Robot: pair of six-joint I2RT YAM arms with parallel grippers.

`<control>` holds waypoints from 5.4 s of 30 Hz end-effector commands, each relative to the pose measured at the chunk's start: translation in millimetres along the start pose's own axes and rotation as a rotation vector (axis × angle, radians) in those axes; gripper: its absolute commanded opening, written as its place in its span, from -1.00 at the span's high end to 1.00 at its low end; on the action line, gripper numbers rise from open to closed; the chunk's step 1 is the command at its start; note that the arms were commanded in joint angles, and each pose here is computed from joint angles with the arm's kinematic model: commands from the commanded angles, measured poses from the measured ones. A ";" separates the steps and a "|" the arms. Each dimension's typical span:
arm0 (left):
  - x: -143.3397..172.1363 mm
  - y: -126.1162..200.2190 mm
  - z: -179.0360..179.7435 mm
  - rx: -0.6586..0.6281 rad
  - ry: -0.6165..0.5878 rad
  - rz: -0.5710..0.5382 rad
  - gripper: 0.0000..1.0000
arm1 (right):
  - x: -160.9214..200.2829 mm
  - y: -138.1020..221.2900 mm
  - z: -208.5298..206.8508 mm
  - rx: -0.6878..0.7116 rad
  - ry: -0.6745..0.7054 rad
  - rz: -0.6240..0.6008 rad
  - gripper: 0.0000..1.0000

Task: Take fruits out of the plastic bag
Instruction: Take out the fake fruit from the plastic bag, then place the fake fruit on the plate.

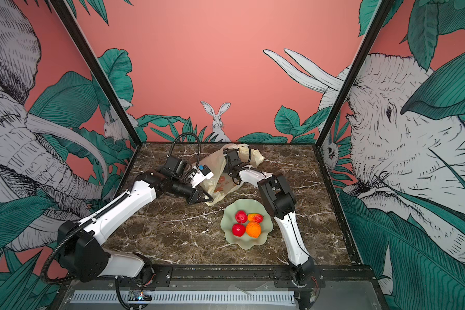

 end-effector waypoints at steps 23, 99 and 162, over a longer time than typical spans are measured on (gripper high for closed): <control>5.2 -5.2 -6.8 0.082 -0.009 0.032 1.00 | -29.5 -8.0 -6.2 -0.074 -0.109 -0.024 -0.03; 7.6 1.5 1.8 -0.132 0.010 -0.050 1.00 | 78.9 319.2 -75.8 -0.467 0.338 0.610 0.06; 2.8 12.2 -5.9 -0.155 -0.014 -0.070 1.00 | 67.2 269.8 -66.5 0.021 0.542 0.338 0.44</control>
Point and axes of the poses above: each gripper's point midway between its finger pads, its own y axis back along the fingers, its own z axis along the line the jaws close on, x = y × z, the point moved 8 cm from there along y, back along the fingers, and after that the axes turned 14 degrees about -y, right-handed, at the moved point
